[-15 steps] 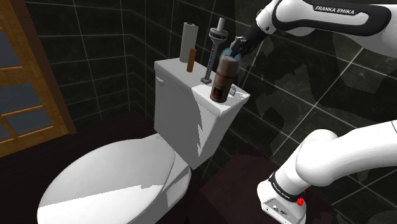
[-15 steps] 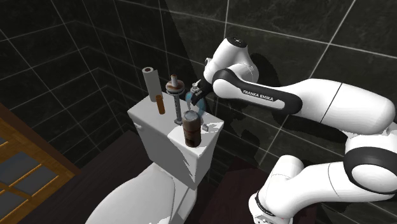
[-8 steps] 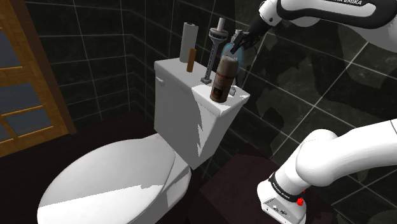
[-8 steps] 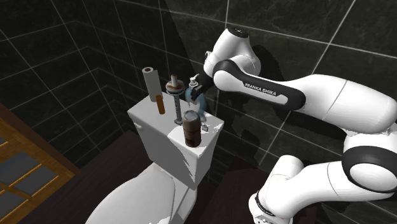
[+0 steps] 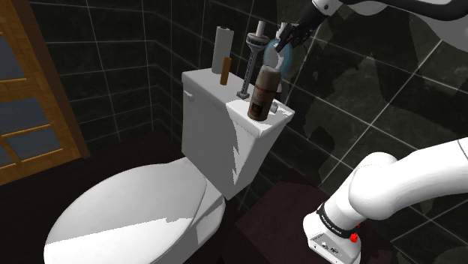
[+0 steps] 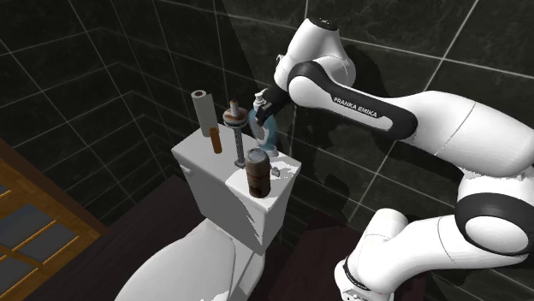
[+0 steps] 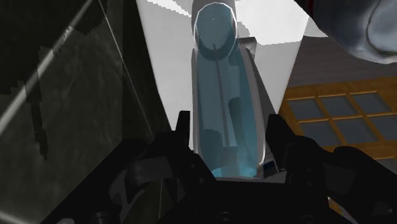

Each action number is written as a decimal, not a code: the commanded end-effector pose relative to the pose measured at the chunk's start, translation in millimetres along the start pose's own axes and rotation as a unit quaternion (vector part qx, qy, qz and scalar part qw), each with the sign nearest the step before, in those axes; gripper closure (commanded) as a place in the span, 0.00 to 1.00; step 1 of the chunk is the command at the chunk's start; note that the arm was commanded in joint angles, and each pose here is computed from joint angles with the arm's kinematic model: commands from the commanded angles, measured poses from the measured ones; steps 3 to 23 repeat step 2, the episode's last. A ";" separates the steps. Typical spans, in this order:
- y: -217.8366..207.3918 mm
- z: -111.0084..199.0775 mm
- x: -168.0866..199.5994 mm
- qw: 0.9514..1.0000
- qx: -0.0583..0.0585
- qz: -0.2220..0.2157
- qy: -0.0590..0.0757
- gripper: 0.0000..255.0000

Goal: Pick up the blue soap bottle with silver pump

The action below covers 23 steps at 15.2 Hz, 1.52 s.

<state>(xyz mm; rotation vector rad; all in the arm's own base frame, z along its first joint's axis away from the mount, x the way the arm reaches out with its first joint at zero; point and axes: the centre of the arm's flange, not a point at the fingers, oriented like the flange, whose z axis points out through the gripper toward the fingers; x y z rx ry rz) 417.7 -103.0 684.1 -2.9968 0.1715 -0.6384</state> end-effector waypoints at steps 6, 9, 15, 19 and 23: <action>-0.8 -7.8 2.5 1.000 0.000 0.000 0.000 1.00; -0.8 -7.8 2.5 1.000 0.000 0.000 0.000 1.00; -0.8 -7.8 2.5 1.000 0.000 0.000 0.000 1.00; -0.8 -7.8 2.5 1.000 0.000 0.000 0.000 1.00; -0.8 -7.8 2.5 1.000 0.000 0.000 0.000 1.00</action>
